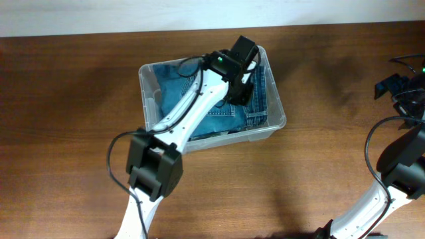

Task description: Pack container

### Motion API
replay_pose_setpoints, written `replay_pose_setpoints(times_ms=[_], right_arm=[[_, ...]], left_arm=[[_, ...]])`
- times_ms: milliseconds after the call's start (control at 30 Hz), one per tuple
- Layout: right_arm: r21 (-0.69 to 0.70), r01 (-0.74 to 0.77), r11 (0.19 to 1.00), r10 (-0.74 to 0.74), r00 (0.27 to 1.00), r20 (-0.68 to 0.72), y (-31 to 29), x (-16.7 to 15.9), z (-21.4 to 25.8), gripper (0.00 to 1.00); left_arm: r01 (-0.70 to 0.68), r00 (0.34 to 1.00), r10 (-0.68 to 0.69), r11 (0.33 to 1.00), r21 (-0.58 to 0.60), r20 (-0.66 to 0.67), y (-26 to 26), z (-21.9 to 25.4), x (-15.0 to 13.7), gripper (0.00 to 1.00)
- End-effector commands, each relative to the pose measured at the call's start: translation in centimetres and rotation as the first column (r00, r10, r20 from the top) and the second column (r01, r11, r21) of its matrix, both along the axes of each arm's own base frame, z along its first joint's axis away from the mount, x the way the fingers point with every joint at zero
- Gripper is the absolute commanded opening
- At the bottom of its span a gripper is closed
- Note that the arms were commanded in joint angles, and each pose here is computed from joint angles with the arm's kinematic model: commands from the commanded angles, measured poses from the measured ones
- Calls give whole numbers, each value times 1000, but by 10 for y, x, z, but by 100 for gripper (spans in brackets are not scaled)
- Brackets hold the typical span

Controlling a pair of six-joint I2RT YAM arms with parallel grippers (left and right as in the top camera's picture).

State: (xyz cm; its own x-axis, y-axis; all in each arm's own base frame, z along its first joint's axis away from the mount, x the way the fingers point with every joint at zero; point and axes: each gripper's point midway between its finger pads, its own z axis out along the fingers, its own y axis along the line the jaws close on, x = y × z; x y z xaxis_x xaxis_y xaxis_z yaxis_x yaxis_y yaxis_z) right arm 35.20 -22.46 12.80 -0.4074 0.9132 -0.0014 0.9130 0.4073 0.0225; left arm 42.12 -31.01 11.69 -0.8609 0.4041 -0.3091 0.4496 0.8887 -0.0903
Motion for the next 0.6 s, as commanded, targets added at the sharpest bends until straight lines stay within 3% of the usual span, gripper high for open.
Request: replay_pose_setpoints(times_ms=[0,200,367,567], right_arm=[[-21,11,1000,-11,1000,4,-2,-3,7,98],[-21,11,1000,-11,1000,4,-2,-3,7,98],[-21,11,1000,-11,1000,4,-2,-3,7,98],[-21,11,1000,-11,1000,4,-2,-3,7,99]], left_arm=[[-152,966,119,979,132,230,53,69,20,6],[-299,949,266,930,214,171,104,58,16,5],[-302,950,312,938,172,-34,117,15,8,1],[-303,938,327,935,184,-118,122,-42,4,1]])
